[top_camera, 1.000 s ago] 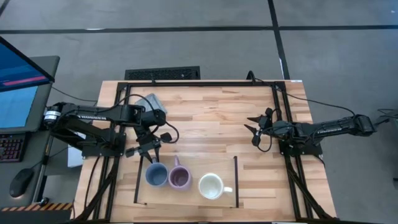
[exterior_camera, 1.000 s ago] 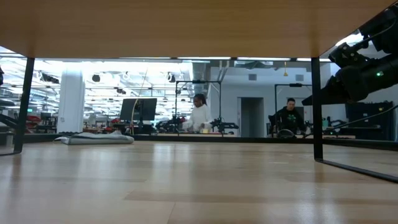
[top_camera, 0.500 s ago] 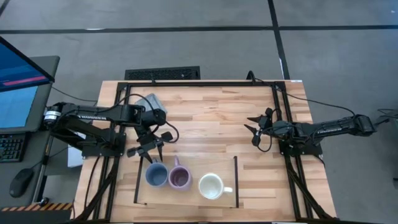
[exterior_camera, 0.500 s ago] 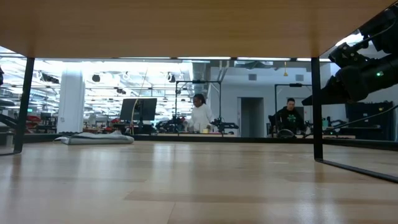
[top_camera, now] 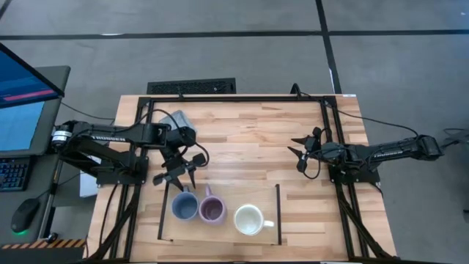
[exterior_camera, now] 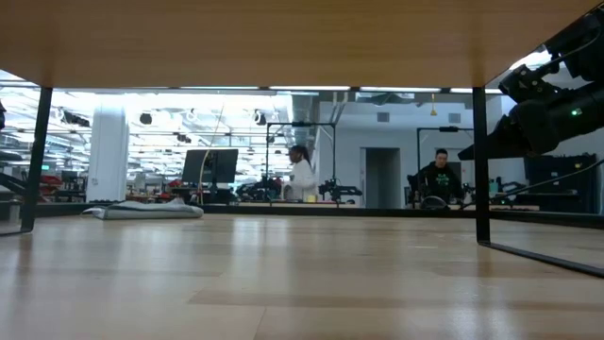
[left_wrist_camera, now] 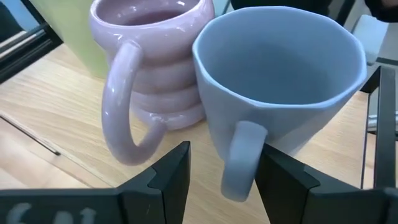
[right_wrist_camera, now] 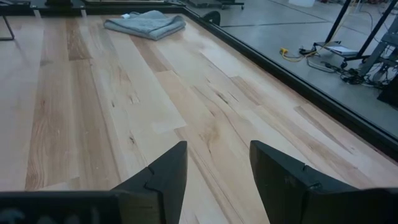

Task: Stack small to large cups/mugs on shelf
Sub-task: Put the blue mug on the shelf, then adjust the green mug on the shelf

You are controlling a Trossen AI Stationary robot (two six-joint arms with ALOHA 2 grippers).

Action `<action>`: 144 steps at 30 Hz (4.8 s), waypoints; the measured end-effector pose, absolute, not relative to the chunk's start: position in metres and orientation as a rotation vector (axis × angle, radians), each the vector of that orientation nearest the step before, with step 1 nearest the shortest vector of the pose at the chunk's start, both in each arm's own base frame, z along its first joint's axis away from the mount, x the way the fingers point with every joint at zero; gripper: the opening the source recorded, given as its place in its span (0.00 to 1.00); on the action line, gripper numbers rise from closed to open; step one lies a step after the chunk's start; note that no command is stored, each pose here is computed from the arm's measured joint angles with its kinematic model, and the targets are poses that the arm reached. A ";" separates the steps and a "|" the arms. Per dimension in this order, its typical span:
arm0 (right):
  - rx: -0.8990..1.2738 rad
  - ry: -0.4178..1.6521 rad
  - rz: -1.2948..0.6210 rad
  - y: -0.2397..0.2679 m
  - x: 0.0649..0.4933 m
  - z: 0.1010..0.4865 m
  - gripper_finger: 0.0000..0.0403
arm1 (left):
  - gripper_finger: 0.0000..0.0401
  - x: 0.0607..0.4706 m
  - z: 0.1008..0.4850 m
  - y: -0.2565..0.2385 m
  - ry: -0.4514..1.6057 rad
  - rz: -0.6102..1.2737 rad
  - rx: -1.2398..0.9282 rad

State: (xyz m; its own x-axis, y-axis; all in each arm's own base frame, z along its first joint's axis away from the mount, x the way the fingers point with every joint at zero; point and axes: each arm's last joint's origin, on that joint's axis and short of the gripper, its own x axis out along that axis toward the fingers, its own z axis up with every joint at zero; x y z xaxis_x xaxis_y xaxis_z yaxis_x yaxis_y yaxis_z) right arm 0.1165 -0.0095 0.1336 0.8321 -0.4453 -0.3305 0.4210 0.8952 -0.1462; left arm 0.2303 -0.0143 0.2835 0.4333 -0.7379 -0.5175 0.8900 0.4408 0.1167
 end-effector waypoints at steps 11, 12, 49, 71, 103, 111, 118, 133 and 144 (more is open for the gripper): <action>-0.068 0.367 -0.460 -0.010 0.117 0.134 0.49 | 0.40 0.231 0.283 -0.013 0.466 -1.005 0.389; -0.068 0.367 -0.459 -0.009 0.117 0.134 0.49 | 0.40 0.231 0.283 -0.013 0.467 -1.003 0.390; -0.043 0.361 -0.464 -0.010 0.117 0.134 0.49 | 0.40 0.220 0.281 -0.005 0.617 -0.886 0.421; 0.026 0.279 -0.436 -0.008 0.119 0.140 0.49 | 0.40 0.187 0.312 0.019 0.514 -0.694 0.393; 0.095 0.152 -0.267 -0.004 0.124 0.153 0.49 | 0.40 0.085 0.281 0.047 0.080 0.268 0.125; 0.190 0.064 0.060 0.006 0.128 0.172 0.49 | 0.40 0.070 0.247 0.037 0.018 0.273 0.074; 0.125 0.081 0.217 0.022 0.136 0.210 0.49 | 0.40 0.072 0.230 0.038 0.044 0.281 0.018; 0.220 0.359 0.445 0.092 0.189 0.278 0.49 | 0.40 0.071 0.227 0.038 0.079 0.296 0.001; 0.342 0.527 0.503 0.151 0.208 0.291 0.49 | 0.40 0.071 0.222 0.038 0.126 0.295 -0.019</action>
